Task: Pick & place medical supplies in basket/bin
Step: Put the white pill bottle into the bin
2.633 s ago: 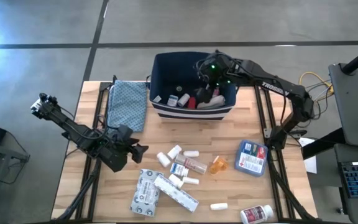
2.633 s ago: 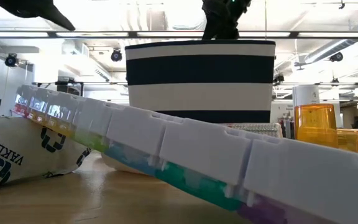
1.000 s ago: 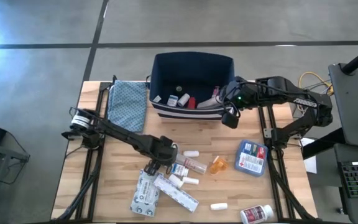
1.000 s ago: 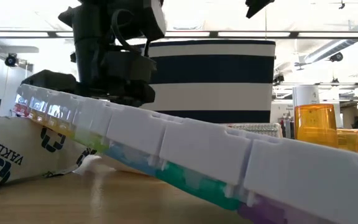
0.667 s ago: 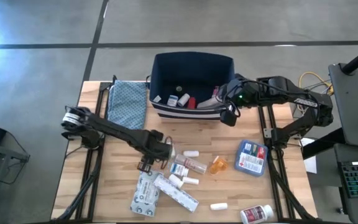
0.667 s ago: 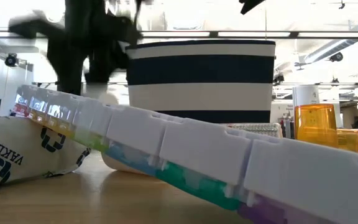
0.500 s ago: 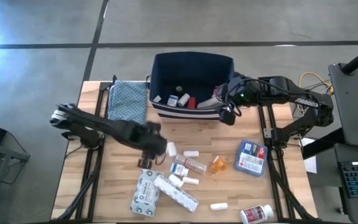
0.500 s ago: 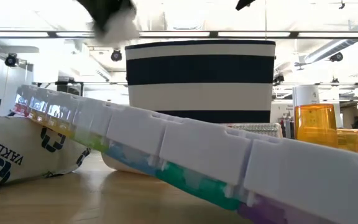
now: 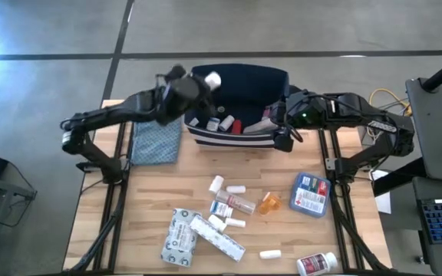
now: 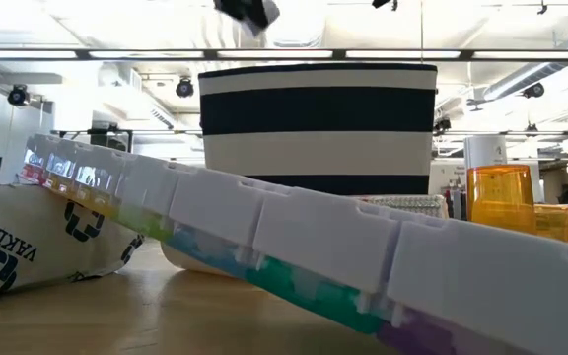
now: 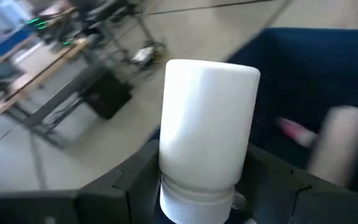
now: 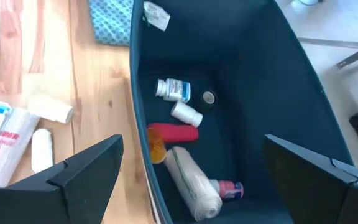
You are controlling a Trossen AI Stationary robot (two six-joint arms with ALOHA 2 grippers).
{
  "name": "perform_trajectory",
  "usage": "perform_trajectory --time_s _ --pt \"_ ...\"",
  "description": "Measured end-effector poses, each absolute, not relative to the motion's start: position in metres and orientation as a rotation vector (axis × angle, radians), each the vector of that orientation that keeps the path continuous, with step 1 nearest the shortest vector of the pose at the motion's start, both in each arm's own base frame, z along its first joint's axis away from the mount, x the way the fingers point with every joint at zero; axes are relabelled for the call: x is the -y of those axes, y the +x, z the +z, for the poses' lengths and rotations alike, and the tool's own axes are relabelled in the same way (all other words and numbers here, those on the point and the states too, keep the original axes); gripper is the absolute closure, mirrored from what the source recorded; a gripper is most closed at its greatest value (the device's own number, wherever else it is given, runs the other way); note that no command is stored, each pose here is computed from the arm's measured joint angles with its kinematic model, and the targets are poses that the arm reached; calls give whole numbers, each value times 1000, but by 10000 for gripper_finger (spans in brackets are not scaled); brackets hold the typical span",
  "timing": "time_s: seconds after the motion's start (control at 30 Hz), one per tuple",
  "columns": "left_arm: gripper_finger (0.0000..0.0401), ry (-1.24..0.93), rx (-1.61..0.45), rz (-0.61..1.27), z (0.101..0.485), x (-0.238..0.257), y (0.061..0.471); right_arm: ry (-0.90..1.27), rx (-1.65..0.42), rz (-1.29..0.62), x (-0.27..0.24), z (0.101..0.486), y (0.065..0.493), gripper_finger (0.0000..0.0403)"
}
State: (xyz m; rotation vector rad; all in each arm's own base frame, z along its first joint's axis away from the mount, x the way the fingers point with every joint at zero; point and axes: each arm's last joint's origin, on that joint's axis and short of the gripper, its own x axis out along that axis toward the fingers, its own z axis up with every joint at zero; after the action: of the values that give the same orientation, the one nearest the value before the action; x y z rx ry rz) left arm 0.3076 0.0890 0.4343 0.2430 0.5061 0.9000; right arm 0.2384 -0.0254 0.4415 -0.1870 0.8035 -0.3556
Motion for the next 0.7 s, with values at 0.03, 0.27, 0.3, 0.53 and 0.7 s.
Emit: perform_trajectory --time_s 0.03,0.27,0.3,0.53,0.7 --pt "201 252 -516 920 431 -98 310 -187 -809 -356 25 442 236 35" --pt "116 296 -558 906 430 -103 321 -122 -780 -383 24 452 211 35" --pt "107 307 -552 889 435 -97 319 -112 -767 -387 23 454 208 35" --pt "93 246 -560 652 463 -17 300 -38 -774 -290 20 451 210 35" --pt "93 65 -715 607 447 29 277 -30 -849 -271 21 435 233 35"
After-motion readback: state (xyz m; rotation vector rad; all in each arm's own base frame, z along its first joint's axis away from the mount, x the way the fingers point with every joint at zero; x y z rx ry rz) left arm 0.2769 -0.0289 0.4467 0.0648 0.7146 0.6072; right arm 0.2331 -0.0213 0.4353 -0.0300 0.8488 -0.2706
